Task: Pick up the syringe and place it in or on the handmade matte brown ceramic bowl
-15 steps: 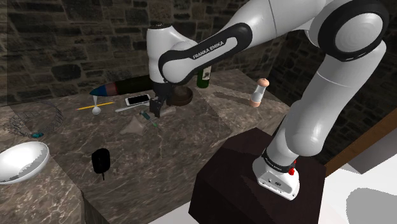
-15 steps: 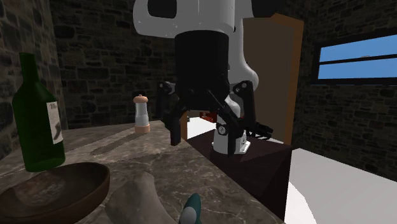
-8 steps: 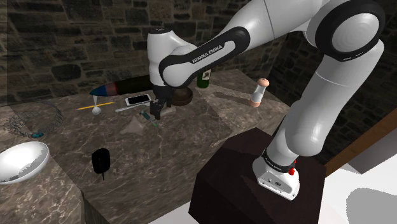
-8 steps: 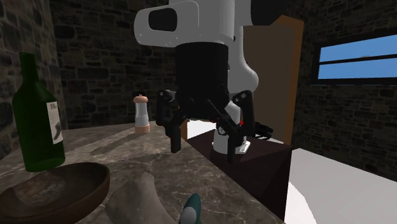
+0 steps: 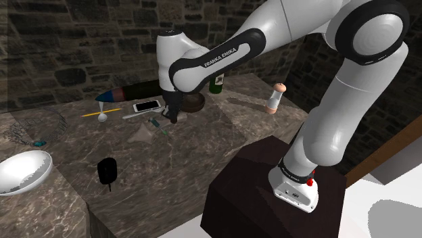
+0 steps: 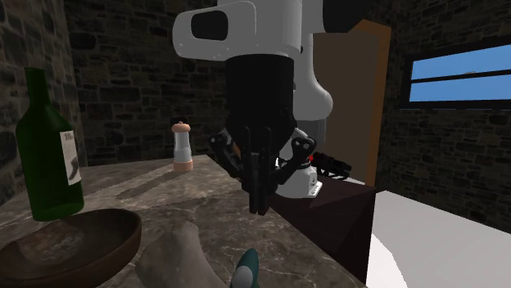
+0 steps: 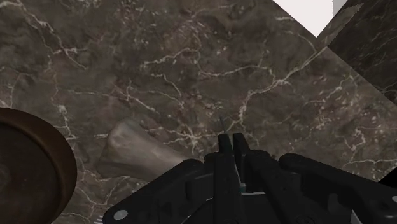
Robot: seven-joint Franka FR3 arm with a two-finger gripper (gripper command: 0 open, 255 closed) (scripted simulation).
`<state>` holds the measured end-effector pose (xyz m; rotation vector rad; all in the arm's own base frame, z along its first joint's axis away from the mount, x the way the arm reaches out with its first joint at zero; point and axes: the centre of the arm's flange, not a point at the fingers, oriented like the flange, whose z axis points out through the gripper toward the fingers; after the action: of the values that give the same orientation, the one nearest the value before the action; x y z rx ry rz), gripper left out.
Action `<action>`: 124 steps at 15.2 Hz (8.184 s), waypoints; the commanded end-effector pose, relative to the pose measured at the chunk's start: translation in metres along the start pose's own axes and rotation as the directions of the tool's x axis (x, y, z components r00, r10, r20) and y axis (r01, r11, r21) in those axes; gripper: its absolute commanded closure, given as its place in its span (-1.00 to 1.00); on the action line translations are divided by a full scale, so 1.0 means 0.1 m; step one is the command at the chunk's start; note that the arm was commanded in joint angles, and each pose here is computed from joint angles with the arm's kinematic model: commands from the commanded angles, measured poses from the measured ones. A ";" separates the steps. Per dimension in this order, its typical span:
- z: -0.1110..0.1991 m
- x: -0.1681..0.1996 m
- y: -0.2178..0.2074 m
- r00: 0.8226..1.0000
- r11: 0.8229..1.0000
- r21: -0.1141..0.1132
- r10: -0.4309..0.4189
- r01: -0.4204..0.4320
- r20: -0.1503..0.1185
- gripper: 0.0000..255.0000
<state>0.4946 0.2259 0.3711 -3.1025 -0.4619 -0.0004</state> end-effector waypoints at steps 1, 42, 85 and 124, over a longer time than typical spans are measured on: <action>0.00 0.00 0.00 1.000 1.000 0.000 0.000 0.000 0.000 1.00; 0.27 0.90 -0.49 0.991 0.984 -0.180 0.026 -0.001 0.133 1.00; -1.03 0.95 2.48 0.991 0.984 -0.180 0.026 -0.001 0.133 1.00; -0.53 1.02 2.40 0.991 0.984 -0.180 0.026 -0.001 0.133 -1.00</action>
<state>0.6621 0.0259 0.4213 -3.2977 -0.4685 0.1773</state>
